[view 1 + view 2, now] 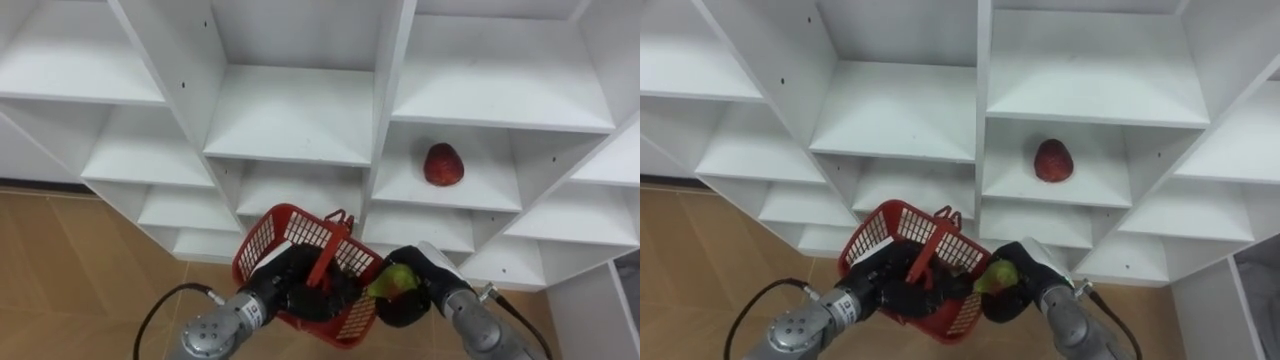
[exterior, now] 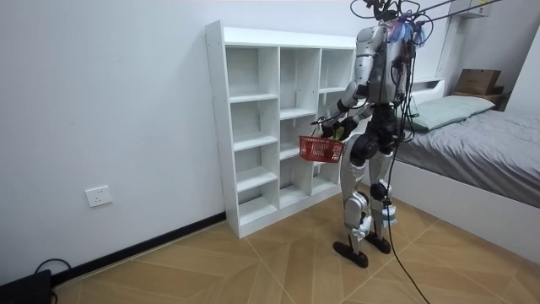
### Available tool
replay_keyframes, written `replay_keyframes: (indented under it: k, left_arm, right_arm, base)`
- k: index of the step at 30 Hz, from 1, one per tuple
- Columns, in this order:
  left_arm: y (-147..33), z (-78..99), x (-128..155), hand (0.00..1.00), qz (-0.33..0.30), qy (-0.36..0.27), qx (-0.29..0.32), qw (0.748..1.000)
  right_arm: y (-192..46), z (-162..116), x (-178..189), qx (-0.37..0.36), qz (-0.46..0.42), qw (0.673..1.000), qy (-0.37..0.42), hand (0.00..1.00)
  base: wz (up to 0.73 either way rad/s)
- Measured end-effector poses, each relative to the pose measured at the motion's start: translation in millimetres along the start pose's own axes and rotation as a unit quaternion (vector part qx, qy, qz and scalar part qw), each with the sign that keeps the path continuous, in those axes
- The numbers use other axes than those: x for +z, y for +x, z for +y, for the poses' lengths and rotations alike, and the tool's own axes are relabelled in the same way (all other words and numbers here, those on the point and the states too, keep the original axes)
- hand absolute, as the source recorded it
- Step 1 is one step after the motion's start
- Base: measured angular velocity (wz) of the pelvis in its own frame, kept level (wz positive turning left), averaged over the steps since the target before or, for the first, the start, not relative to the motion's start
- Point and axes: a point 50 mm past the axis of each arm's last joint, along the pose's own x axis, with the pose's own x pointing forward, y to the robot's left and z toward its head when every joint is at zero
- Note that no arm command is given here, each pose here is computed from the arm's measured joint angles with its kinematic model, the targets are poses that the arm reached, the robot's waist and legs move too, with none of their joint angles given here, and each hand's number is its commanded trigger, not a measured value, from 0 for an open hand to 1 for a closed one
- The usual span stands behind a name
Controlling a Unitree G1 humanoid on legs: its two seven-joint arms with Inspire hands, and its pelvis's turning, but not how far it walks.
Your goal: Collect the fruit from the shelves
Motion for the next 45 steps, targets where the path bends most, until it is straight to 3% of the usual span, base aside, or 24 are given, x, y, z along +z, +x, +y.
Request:
replay_keyframes:
  k: [19,21,22,23,45]
  left_arm:
    - [-1.5,-5.5,-6.8,1.00,0.020,-0.005,-0.036,0.999]
    - [-1.5,-5.6,-6.8,1.00,0.020,-0.005,-0.036,0.999]
    - [-1.5,-5.8,-6.8,1.00,0.020,-0.005,-0.036,0.999]
    - [-1.4,-5.9,-6.8,1.00,0.020,-0.005,-0.037,0.999]
    - [0.3,-7.6,-4.9,1.00,0.017,-0.005,-0.038,0.999]
  right_arm:
    - [6.1,-5.5,8.2,-0.006,-0.001,1.000,-0.008,1.00]
    - [6.2,-4.4,8.5,-0.003,-0.001,1.000,-0.011,0.51]
    - [6.2,-3.1,8.4,0.000,-0.001,1.000,-0.014,0.09]
    - [6.2,-2.1,8.2,0.003,-0.001,1.000,-0.015,0.00]
    - [7.8,10.4,16.0,0.032,-0.014,0.999,-0.014,0.00]
  base:
    - [0.00]
    - [0.00]
    - [0.00]
    - [0.00]
    - [0.00]
